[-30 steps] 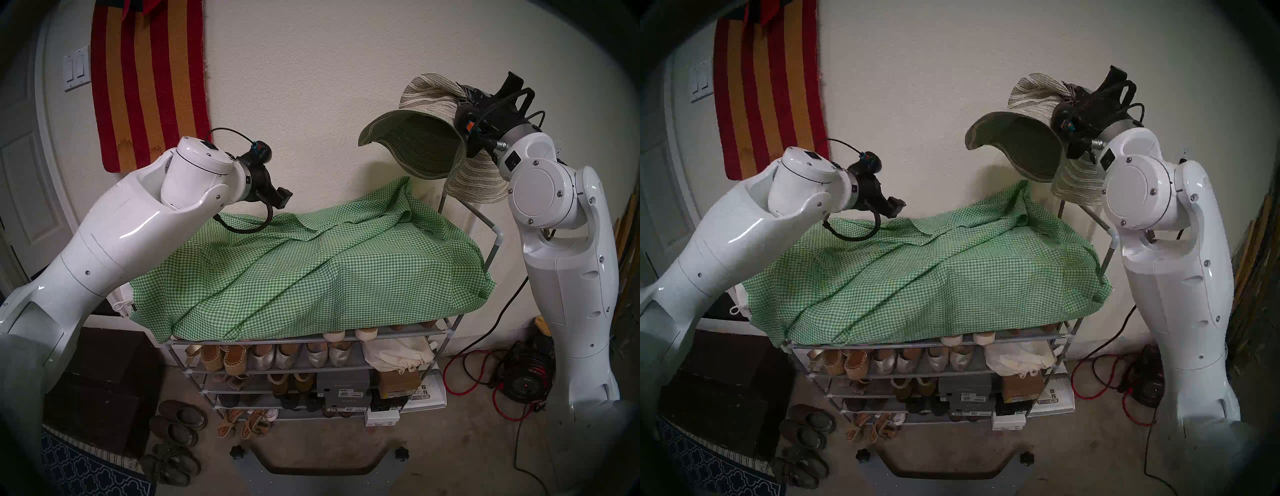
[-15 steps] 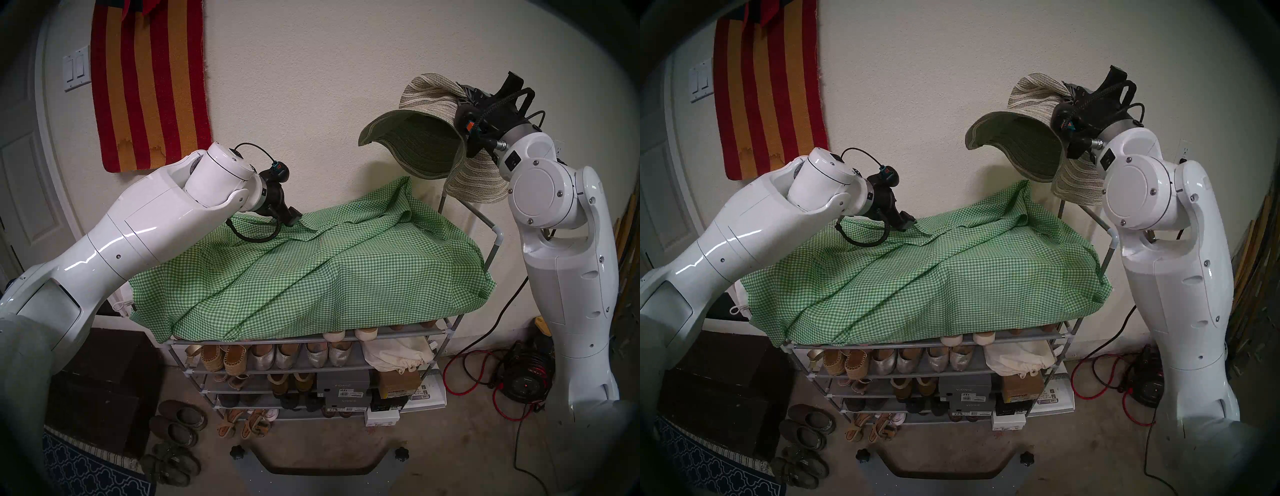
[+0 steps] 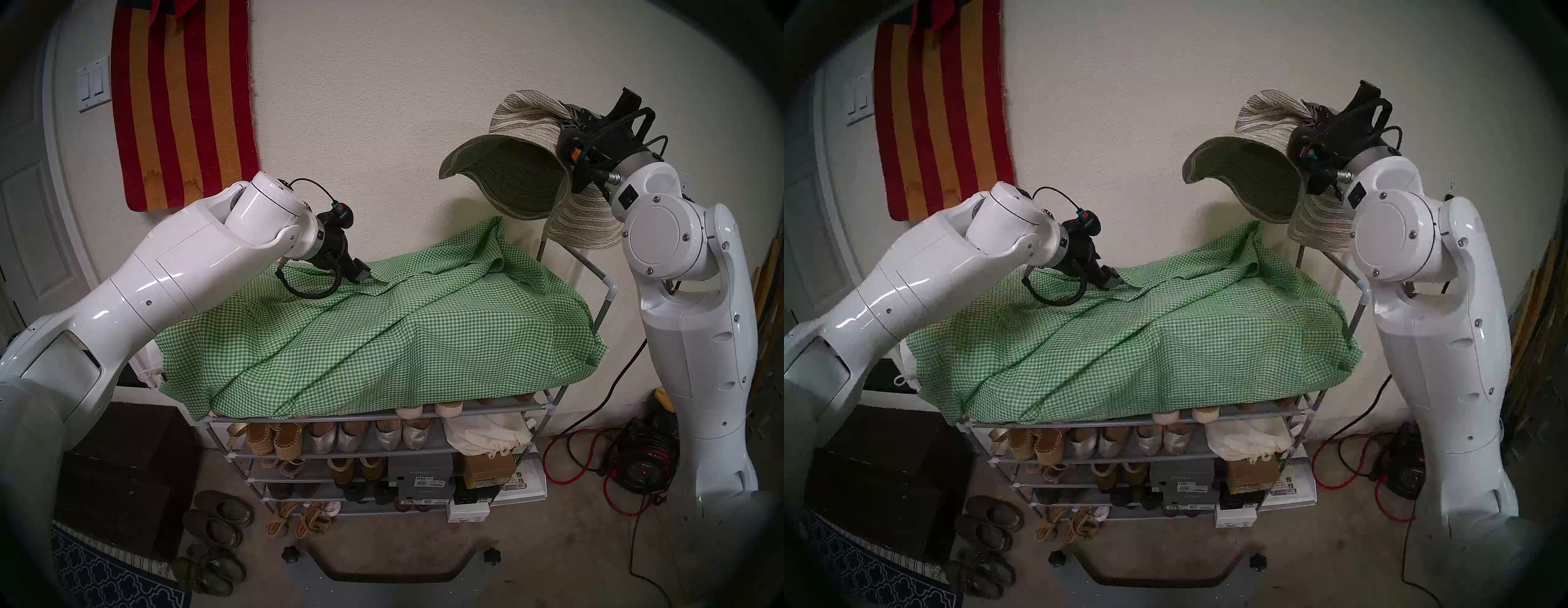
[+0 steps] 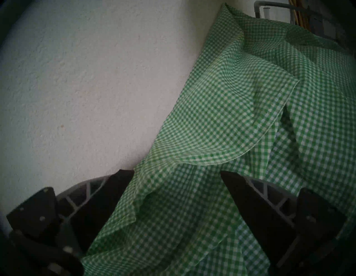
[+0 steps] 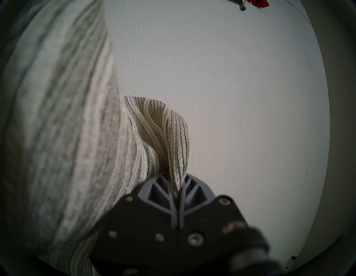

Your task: Lift the object off the cloth, cover the shoe rack with the cloth, put the object back

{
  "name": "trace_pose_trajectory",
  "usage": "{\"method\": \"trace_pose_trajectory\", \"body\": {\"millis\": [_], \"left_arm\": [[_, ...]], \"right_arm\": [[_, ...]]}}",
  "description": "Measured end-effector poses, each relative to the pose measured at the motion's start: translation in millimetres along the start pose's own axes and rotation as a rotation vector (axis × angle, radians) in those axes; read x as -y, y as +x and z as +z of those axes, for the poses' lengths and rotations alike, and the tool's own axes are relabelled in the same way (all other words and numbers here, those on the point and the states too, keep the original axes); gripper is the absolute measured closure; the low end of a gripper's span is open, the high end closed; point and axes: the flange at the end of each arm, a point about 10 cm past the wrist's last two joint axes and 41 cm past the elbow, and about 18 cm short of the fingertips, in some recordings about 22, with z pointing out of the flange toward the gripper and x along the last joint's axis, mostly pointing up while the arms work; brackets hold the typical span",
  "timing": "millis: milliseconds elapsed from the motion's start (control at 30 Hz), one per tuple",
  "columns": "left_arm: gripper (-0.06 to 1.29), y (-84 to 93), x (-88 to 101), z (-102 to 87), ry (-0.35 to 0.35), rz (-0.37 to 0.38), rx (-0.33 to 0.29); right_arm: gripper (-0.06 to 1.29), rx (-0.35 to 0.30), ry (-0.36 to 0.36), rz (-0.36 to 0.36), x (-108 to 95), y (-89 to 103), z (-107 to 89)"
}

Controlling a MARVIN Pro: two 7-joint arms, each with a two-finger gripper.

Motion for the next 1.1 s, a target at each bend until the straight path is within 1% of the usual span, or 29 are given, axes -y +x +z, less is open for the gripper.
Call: {"method": "trace_pose_trajectory", "body": {"millis": [133, 267, 433, 533, 800, 933, 1033, 1067, 1100], "left_arm": [[-0.03, -6.5, 7.9, 8.9, 0.033, 0.001, 0.014], [-0.03, -11.3, 21.6, 17.9, 0.062, -0.022, 0.020], [-0.03, -12.9, 33.2, 25.6, 0.072, -0.045, 0.020], [-0.03, -14.7, 35.8, 32.4, 0.063, -0.054, 0.015], [-0.03, -18.5, 35.2, 48.0, 0.020, -0.074, -0.005], [-0.03, -19.4, 31.5, 53.6, 0.017, -0.074, -0.022], [-0.01, -18.6, 26.4, 54.9, 0.032, -0.069, -0.042], [0.48, -16.8, 23.7, 53.8, 0.038, -0.064, -0.053], [0.50, -16.2, 22.9, 53.3, 0.039, -0.062, -0.056]], "right_arm": [[1.25, 0.000, 0.000, 0.000, 0.0, 0.0, 0.0], [1.25, 0.000, 0.000, 0.000, -0.1, 0.0, 0.0], [1.25, 0.000, 0.000, 0.000, -0.2, 0.0, 0.0], [1.25, 0.000, -0.001, 0.000, -0.2, 0.0, 0.0], [1.25, 0.000, -0.001, 0.000, -0.3, -0.1, 0.0], [1.25, 0.000, -0.001, 0.000, -0.2, -0.1, 0.0], [1.25, 0.000, 0.000, 0.000, -0.2, -0.1, 0.1], [1.25, 0.000, 0.000, 0.000, -0.2, 0.0, 0.1], [1.25, 0.000, 0.000, 0.000, -0.2, 0.0, 0.1]]}}
